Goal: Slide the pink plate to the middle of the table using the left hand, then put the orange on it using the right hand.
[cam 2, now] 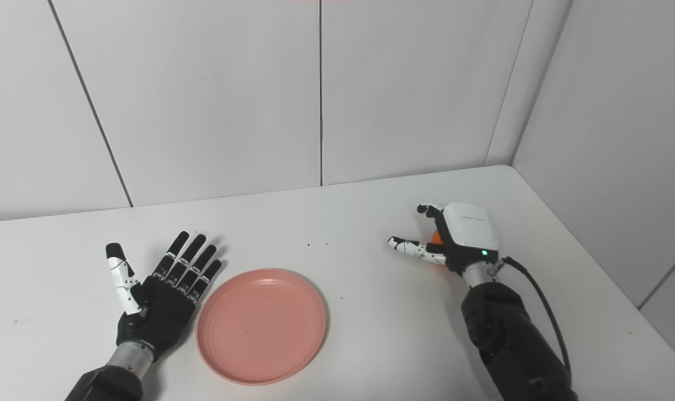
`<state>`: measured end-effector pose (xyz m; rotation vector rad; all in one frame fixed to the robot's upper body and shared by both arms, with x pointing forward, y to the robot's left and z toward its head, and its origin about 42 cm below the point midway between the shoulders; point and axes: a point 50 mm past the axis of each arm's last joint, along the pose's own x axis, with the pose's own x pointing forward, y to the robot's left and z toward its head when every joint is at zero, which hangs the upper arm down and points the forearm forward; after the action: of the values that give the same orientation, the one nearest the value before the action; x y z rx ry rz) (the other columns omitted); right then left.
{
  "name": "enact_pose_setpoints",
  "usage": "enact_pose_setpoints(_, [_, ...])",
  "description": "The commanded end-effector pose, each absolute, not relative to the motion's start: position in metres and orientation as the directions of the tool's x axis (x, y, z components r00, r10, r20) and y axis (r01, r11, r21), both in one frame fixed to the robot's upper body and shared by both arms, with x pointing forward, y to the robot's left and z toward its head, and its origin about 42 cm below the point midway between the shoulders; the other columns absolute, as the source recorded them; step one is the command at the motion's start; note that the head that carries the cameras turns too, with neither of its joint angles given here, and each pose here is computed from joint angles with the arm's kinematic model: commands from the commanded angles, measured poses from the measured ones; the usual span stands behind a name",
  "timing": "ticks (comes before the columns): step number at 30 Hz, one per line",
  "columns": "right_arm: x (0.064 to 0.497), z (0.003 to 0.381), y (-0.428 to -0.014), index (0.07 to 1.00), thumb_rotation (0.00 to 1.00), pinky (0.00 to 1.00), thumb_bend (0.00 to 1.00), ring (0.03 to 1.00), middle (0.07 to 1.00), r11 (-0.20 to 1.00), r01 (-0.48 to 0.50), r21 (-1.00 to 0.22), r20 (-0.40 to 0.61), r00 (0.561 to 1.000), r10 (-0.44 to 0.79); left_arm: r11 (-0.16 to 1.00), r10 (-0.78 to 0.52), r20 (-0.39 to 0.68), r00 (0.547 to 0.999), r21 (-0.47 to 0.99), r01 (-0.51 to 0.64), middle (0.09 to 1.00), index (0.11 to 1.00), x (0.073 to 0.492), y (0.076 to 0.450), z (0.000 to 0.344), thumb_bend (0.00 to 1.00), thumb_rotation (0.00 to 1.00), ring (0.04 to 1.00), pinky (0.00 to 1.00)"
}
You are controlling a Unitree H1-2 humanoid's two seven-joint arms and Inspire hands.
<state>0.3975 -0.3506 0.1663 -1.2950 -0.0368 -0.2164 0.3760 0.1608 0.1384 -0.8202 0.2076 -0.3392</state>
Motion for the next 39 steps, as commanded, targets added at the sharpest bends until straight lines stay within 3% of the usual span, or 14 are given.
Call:
enact_pose_setpoints(1, [0.400,0.182,-0.361,0.735,0.93,0.76,0.88,0.714,0.741,0.208,0.204,-0.957,0.172,0.971,-0.164,0.664,-0.357,-0.128,0.925,-0.731,0.155,0.865,0.925,0.370,0.165,0.126,0.82,0.96,0.887,0.95])
enact_pose_setpoints(10, [0.398,0.171,-0.372,0.731,0.92,0.73,0.87,0.712,0.743,0.192,0.148,-0.970,0.108,0.973,-0.205,0.665,-0.358,-0.129,0.925,-0.731,0.155,0.860,0.918,0.370,0.165,0.126,0.82,0.96,0.876,0.93])
enact_pose_setpoints(12, [0.397,0.168,-0.374,0.734,0.90,0.69,0.86,0.714,0.746,0.201,0.137,-0.970,0.093,0.972,-0.215,0.663,-0.359,-0.127,0.925,-0.732,0.156,0.863,0.921,0.370,0.165,0.126,0.82,0.96,0.880,0.94])
enact_pose_setpoints(15, [0.397,0.162,-0.376,0.713,0.86,0.55,0.85,0.651,0.712,0.204,0.139,-0.969,0.091,0.970,-0.227,0.662,-0.360,-0.126,0.924,-0.733,0.158,0.867,0.924,0.370,0.166,0.127,0.82,0.96,0.884,0.94])
enact_pose_setpoints(17, [0.397,0.158,-0.377,0.643,0.84,0.41,0.83,0.518,0.610,0.204,0.150,-0.967,0.101,0.968,-0.231,0.660,-0.360,-0.125,0.924,-0.735,0.158,0.867,0.924,0.370,0.166,0.127,0.82,0.96,0.882,0.94])
enact_pose_setpoints(19, [0.397,0.155,-0.377,0.601,0.81,0.38,0.82,0.475,0.566,0.217,0.158,-0.963,0.104,0.964,-0.243,0.662,-0.359,-0.125,0.925,-0.732,0.158,0.867,0.926,0.370,0.166,0.128,0.82,0.96,0.881,0.94])
enact_pose_setpoints(22, [0.399,0.150,-0.378,0.460,0.76,0.27,0.78,0.337,0.417,0.207,0.153,-0.966,0.100,0.964,-0.246,0.665,-0.360,-0.126,0.925,-0.730,0.159,0.865,0.928,0.370,0.166,0.128,0.82,0.96,0.880,0.93])
enact_pose_setpoints(23, [0.399,0.149,-0.378,0.343,0.75,0.18,0.72,0.241,0.308,0.195,0.144,-0.970,0.096,0.966,-0.239,0.666,-0.359,-0.127,0.925,-0.729,0.158,0.860,0.921,0.370,0.166,0.128,0.82,0.96,0.877,0.93])
enact_pose_setpoints(24, [0.400,0.148,-0.378,0.319,0.75,0.16,0.70,0.220,0.286,0.188,0.136,-0.973,0.090,0.968,-0.235,0.669,-0.357,-0.129,0.925,-0.726,0.157,0.859,0.919,0.370,0.165,0.128,0.82,0.96,0.876,0.93])
enact_pose_setpoints(28, [0.400,0.147,-0.375,0.285,0.68,0.15,0.57,0.203,0.259,0.181,0.130,-0.975,0.090,0.972,-0.215,0.672,-0.355,-0.133,0.925,-0.724,0.155,0.858,0.918,0.370,0.165,0.128,0.82,0.95,0.877,0.93])
enact_pose_setpoints(39, [0.402,0.142,-0.372,0.283,0.59,0.15,0.50,0.200,0.251,0.186,0.112,-0.976,0.074,0.977,-0.202,0.683,-0.350,-0.135,0.927,-0.714,0.154,0.849,0.907,0.370,0.166,0.130,0.83,0.95,0.870,0.90])
